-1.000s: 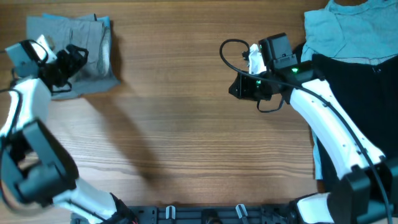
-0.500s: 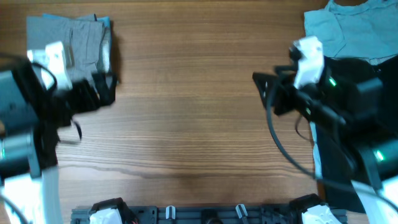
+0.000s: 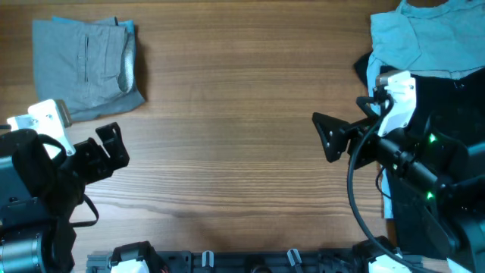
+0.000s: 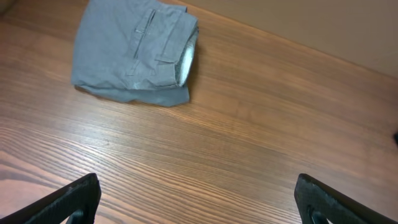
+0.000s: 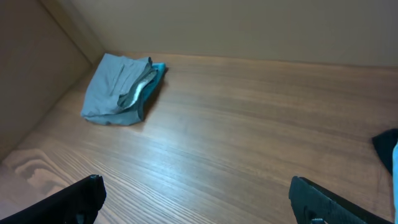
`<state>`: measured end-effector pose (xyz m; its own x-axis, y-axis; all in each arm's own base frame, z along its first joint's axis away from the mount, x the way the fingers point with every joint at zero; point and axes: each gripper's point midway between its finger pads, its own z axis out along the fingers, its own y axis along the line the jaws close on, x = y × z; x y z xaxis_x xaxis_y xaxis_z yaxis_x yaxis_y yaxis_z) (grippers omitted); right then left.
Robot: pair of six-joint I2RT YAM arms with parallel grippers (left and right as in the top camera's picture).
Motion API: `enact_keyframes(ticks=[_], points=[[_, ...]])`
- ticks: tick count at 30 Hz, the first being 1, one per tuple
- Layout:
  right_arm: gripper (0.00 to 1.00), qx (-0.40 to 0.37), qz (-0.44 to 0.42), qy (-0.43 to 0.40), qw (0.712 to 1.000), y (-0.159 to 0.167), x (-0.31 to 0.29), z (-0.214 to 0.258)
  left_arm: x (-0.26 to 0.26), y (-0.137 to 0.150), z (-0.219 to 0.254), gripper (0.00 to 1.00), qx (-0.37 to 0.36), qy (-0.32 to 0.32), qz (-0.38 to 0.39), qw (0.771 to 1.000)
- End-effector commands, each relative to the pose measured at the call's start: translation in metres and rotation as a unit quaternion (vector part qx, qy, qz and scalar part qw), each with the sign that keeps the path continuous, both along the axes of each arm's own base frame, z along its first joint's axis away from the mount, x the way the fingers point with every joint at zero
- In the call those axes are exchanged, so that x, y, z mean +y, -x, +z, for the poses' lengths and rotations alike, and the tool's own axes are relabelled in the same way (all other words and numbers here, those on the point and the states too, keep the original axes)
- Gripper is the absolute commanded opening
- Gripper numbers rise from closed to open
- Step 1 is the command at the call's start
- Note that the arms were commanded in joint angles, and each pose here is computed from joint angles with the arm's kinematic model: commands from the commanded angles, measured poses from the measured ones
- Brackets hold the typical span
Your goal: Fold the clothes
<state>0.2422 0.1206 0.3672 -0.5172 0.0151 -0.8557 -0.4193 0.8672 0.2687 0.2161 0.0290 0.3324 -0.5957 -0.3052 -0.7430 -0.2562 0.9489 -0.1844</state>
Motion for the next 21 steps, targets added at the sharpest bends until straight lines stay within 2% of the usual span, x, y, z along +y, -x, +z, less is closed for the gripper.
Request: enact_keyframes(ticks=[1, 6, 9, 13, 16, 21], points=[[1.0, 0.007, -0.002, 0.011, 1.0, -0.008, 0.001, -0.005, 0.002, 0.001, -0.002, 1.0, 0.003, -0.001, 0.008, 1.0], [1.0, 0.049, -0.001, 0.025, 0.998, -0.015, 0.003, -0.026, 0.001, 0.001, -0.002, 1.0, 0.003, -0.001, 0.008, 1.0], [1.0, 0.021, -0.02, 0.047, 0.998, -0.023, -0.005, -0.029, 0.002, 0.001, -0.002, 1.0, 0.003, -0.001, 0.008, 1.0], [1.0, -0.119, 0.001, 0.065, 0.991, -0.037, -0.001, -0.013, 0.002, 0.001, -0.002, 1.0, 0.003, -0.001, 0.008, 1.0], [1.0, -0.208, 0.006, 0.074, 0.975, -0.034, -0.002, -0.019, 0.002, 0.001, -0.002, 1.0, 0.003, -0.001, 0.008, 1.0], [1.0, -0.286, -0.003, 0.06, 0.956, -0.01, -0.009, -0.055, 0.001, 0.001, -0.002, 1.0, 0.003, 0.0, 0.008, 1.0]])
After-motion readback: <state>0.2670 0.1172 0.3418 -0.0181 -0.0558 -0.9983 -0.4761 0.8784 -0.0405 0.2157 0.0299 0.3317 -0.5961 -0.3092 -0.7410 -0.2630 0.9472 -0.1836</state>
